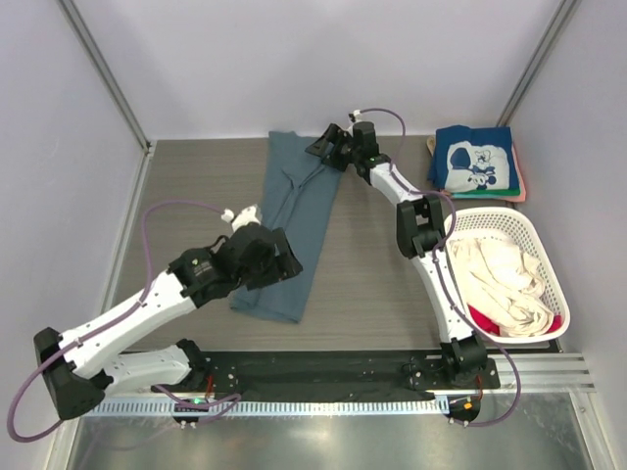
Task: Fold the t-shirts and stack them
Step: Fold the tshirt
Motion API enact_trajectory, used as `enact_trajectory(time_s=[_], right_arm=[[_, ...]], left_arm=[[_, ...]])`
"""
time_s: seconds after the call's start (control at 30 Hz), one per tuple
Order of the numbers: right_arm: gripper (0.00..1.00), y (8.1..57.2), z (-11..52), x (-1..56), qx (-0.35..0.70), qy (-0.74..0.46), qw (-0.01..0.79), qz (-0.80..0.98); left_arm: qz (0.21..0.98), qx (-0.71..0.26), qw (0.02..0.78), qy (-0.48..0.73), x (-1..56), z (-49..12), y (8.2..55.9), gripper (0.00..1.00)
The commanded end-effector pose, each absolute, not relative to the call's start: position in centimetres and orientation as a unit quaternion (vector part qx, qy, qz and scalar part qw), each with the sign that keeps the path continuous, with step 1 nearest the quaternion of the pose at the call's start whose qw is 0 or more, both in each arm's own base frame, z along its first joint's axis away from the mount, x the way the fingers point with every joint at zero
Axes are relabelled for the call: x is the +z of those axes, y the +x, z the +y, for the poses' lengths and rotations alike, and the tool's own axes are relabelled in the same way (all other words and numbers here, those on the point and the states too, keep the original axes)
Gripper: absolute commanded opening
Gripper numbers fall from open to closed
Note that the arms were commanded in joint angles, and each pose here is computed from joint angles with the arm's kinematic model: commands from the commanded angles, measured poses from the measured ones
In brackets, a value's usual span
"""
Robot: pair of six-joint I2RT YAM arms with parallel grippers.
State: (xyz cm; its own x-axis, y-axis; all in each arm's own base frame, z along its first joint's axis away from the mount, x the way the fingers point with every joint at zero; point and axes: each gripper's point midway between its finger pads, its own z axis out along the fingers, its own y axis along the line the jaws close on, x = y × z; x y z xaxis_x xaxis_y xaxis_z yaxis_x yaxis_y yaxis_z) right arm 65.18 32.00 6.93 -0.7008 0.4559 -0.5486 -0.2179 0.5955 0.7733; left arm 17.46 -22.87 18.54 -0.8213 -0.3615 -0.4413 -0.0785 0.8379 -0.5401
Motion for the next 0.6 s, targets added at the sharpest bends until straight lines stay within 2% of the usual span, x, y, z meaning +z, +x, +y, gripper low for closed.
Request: enact_trajectory(time_s=[0.0, 0.07, 0.1, 0.13, 0.17, 0.2, 0.23, 0.3, 0.37, 0.4, 0.43, 0.5, 0.57], right_arm=[[0.88, 63.6, 33.5, 17.6, 0.491, -0.013, 0.433, 0.756], [0.89, 62.4, 33.3, 18.0, 0.478, -0.012, 0.425, 0.769], [0.90, 61.5, 32.8, 21.5, 0.474, -0.018, 0.443, 0.761], [0.91, 60.4, 32.4, 18.7, 0.445, -0.006, 0.420, 0.791], [0.91, 59.6, 32.1, 18.5, 0.430, -0.004, 0.417, 0.800], [0.91, 58.2, 31.7, 21.7, 0.424, -0.007, 0.433, 0.795], [0.91, 56.6, 31.5, 18.9, 0.403, -0.003, 0.409, 0.818], [0.91, 53.9, 31.3, 20.2, 0.361, -0.010, 0.422, 0.832], [0.90, 50.2, 31.8, 17.1, 0.328, -0.012, 0.389, 0.861], [0.82, 48.6, 32.4, 18.1, 0.328, -0.020, 0.391, 0.860], [0.76, 46.6, 32.6, 16.2, 0.314, -0.030, 0.367, 0.875], [0.66, 43.3, 34.4, 15.0, 0.288, -0.059, 0.350, 0.889], [0.62, 39.8, 35.5, 13.7, 0.267, -0.081, 0.319, 0.906]], left_arm=[[0.924, -0.111, 0.357, -0.080, 19.3, -18.5, 21.9, 0.76], [0.921, -0.092, 0.374, -0.063, 20.2, -17.8, 24.3, 0.76], [0.921, -0.097, 0.366, -0.090, 20.5, -16.9, 26.2, 0.75], [0.912, -0.114, 0.384, -0.088, 21.2, -17.0, 28.1, 0.74], [0.906, -0.117, 0.389, -0.116, 21.3, -15.4, 30.1, 0.74], [0.903, -0.126, 0.392, -0.123, 21.4, -15.1, 31.4, 0.73], [0.902, -0.149, 0.389, -0.114, 21.2, -16.0, 33.2, 0.71], [0.902, -0.164, 0.381, -0.121, 20.6, -15.2, 35.9, 0.69], [0.902, -0.176, 0.378, -0.115, 19.4, -15.3, 39.7, 0.66], [0.904, -0.186, 0.369, -0.109, 18.9, -15.7, 40.8, 0.63], [0.909, -0.185, 0.357, -0.105, 17.8, -16.1, 42.8, 0.59], [0.917, -0.179, 0.341, -0.105, 16.6, -15.3, 44.3, 0.56], [0.934, -0.167, 0.296, -0.107, 15.0, -14.4, 44.6, 0.52]])
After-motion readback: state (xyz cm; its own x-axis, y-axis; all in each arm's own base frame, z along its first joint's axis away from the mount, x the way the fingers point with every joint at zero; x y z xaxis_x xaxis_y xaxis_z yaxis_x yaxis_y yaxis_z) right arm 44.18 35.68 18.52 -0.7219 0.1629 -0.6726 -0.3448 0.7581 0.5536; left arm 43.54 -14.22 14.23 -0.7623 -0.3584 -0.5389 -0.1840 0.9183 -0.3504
